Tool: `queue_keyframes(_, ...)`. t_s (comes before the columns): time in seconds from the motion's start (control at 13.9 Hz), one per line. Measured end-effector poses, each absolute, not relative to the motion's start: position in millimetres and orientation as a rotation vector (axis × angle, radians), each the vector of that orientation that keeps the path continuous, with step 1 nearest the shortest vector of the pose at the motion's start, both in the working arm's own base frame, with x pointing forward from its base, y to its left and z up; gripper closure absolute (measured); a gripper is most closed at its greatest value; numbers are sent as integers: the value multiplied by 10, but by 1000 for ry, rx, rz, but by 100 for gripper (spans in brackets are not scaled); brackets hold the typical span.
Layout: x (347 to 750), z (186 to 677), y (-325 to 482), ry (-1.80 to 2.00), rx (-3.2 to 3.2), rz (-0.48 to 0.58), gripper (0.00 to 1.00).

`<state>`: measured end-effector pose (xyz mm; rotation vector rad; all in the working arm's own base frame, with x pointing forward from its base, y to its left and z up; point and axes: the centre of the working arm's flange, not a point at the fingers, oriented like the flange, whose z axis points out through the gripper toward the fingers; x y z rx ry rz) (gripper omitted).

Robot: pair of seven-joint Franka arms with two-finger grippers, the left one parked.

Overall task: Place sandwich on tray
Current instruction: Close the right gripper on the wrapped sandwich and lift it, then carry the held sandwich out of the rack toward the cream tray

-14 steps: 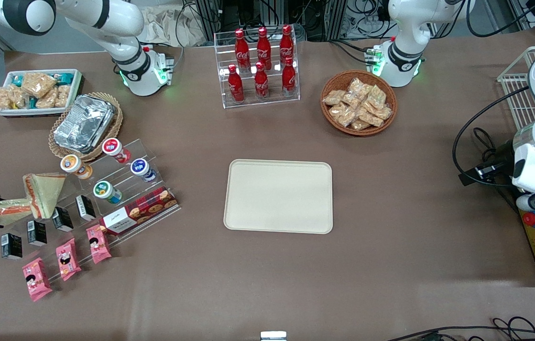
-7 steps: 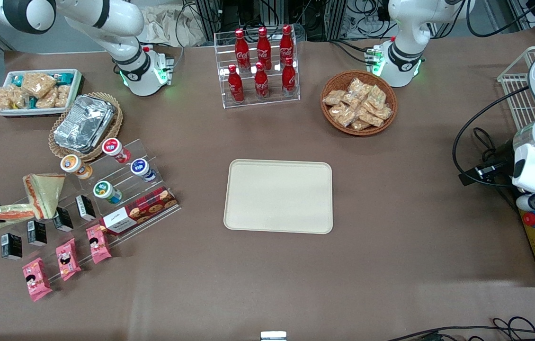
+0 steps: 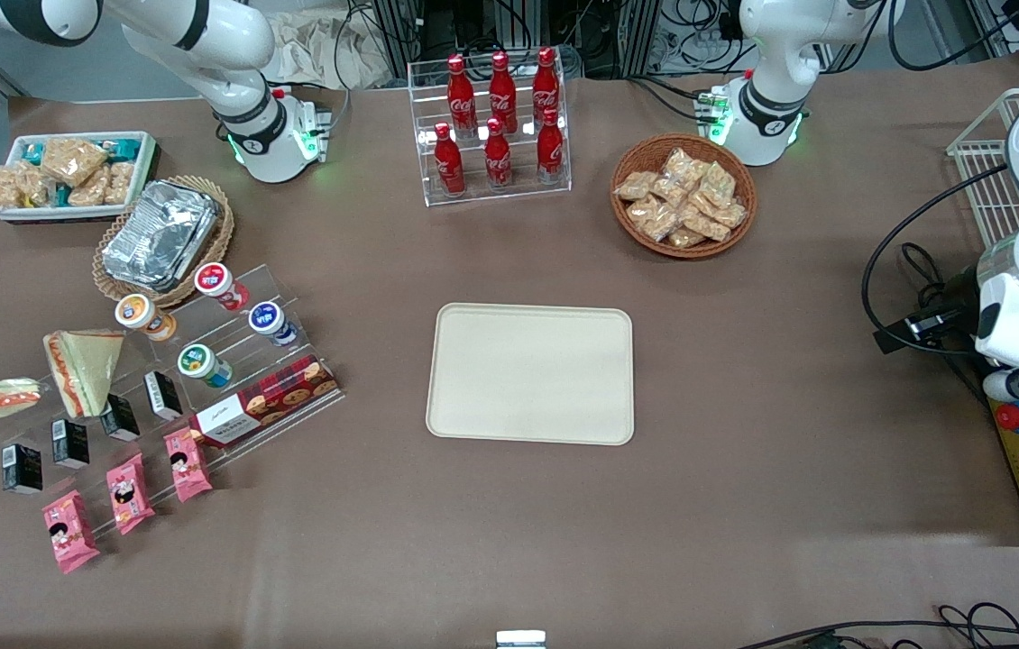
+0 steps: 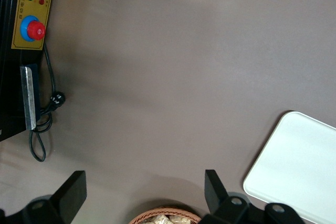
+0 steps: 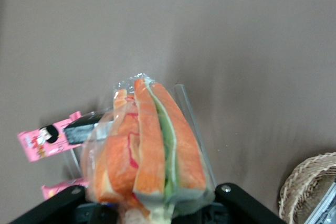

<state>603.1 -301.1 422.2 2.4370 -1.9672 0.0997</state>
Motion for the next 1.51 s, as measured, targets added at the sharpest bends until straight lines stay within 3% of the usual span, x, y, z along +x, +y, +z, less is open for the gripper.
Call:
queue_keyframes(0.43,5880,4919,-2851,-1759,2632,154,73)
queue_keyframes(0.65,5874,5100,-2656,-1710,2675,103,73)
queue_keyframes(1.0,6107,5271,-1775,-1473,2806,80,72)
queue_keyframes(1.51,6255,5314,-279,-763,2978,5,72)
